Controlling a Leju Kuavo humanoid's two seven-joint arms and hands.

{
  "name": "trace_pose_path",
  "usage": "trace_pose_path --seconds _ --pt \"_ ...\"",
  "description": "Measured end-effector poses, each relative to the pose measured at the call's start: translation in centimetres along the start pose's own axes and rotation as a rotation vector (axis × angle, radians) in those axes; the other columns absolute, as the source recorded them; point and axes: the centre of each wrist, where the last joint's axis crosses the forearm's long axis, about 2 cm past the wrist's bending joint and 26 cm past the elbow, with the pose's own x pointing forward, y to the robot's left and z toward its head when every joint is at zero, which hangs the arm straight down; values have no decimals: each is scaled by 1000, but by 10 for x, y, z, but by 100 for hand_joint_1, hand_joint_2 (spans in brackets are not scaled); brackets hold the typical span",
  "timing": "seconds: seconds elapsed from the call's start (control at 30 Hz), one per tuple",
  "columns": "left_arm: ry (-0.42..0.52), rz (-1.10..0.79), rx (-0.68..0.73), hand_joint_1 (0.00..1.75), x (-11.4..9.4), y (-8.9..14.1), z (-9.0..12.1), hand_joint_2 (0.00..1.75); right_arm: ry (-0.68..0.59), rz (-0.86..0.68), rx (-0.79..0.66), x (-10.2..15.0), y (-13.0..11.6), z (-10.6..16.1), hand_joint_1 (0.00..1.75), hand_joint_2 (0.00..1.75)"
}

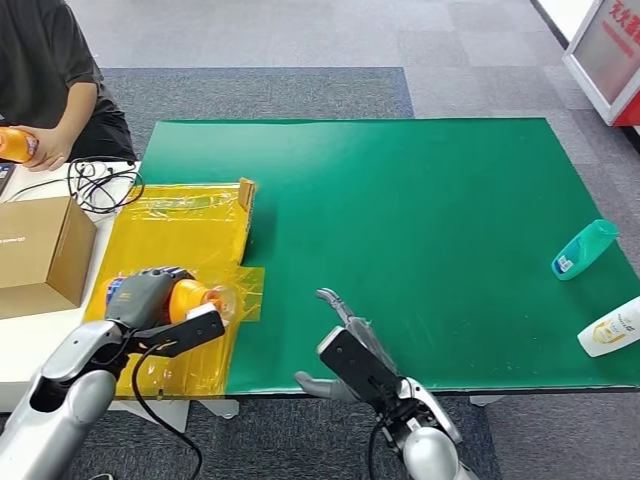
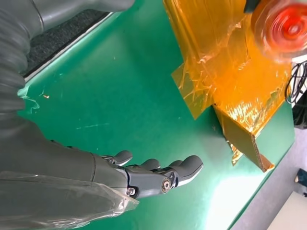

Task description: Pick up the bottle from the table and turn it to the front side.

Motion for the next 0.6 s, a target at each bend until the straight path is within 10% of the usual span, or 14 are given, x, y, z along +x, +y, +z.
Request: trace_pose_path --seconds 0.13,0.27,0.6 --pt "5 -10 -13 132 6 -4 -7 175 -2 -4 5 0 1 -1 0 175" --pt "1 -2 -24 0 12 -8 -13 175 -8 -9 16 2 4 -2 0 175" --pt "28 55 -30 0 28 -21 -21 175 -9 -25 18 3 6 -2 0 175"
